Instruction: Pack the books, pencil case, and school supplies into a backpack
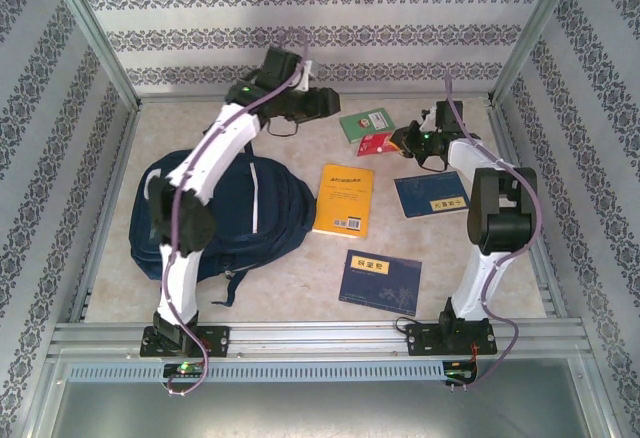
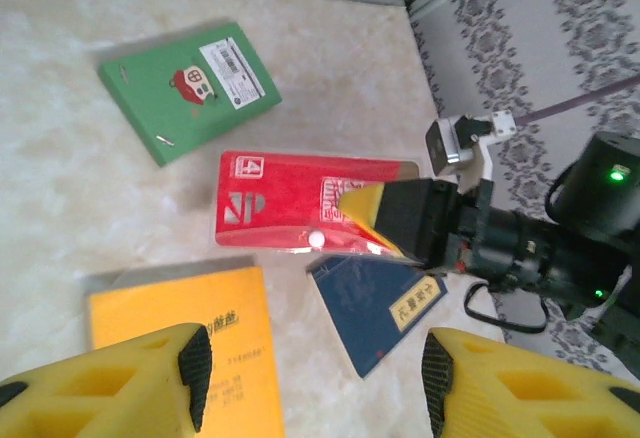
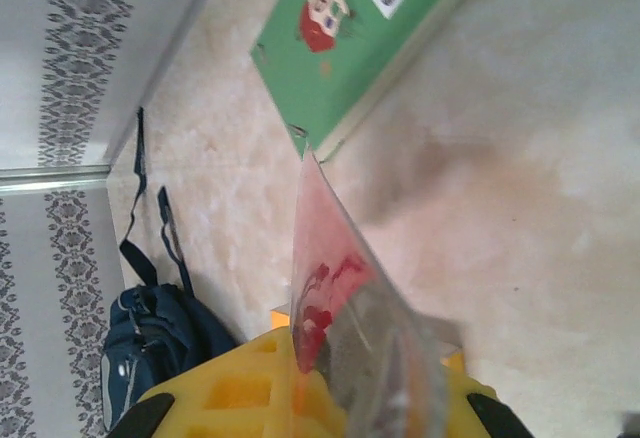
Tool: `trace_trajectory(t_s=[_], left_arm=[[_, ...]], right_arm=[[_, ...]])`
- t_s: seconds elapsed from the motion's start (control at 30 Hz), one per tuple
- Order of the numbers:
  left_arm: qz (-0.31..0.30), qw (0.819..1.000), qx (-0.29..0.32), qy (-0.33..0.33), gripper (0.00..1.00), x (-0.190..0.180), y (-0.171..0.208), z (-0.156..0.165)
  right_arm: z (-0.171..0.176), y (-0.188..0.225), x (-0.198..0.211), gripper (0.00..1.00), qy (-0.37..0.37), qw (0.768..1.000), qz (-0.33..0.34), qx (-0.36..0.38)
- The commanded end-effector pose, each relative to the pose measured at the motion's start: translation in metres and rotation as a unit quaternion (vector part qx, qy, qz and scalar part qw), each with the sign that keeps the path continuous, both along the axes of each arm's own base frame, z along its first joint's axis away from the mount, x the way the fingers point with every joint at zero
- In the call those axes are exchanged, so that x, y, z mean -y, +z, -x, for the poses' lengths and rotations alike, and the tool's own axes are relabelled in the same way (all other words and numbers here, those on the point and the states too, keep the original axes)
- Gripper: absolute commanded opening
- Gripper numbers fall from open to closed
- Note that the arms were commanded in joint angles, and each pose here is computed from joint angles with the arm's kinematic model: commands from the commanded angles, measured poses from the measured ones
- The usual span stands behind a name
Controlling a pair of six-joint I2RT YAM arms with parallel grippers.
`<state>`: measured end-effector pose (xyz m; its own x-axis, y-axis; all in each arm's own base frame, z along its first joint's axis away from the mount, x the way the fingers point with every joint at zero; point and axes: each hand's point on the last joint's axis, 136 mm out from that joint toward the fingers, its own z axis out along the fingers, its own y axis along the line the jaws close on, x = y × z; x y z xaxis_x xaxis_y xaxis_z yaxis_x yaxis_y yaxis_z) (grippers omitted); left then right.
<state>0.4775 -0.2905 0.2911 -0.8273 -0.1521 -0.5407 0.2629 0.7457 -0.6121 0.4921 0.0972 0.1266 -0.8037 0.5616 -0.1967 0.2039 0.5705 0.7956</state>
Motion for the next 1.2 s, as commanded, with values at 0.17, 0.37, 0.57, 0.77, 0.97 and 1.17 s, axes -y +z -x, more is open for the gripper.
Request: trace_trajectory(t_s=[0.17, 0.37, 0.57, 0.77, 0.97, 1.17], left_arm=[[-0.092, 0.993, -0.024, 0.070, 0.60, -0.090, -0.018, 0.067], [-0.109, 0.983, -0.066, 0.133, 0.64, -0.153, -0.048, 0.107], [-0.119, 0.978, -0.109, 0.134, 0.65, -0.171, -0.091, 0.126], [-0.132, 0.974, -0.146, 0.116, 0.63, -0.167, -0.129, 0.124], [-0.121, 0.972, -0.169, 0.107, 0.59, -0.159, -0.156, 0.118], [-0.101, 0.973, -0.186, 0.095, 0.51, -0.147, -0.175, 0.113]], right_arm=[[0.028, 0.077, -0.045, 0.05, 0.010, 0.994, 0.048, 0.092], [0.067, 0.095, -0.072, 0.05, 0.030, 0.990, 0.076, 0.119], [0.104, 0.094, -0.093, 0.06, 0.060, 0.985, 0.082, 0.139], [0.133, 0.083, -0.108, 0.06, 0.089, 0.983, 0.076, 0.140], [0.147, 0.073, -0.107, 0.06, 0.099, 0.982, 0.082, 0.138], [0.149, 0.069, -0.107, 0.06, 0.104, 0.981, 0.086, 0.138]])
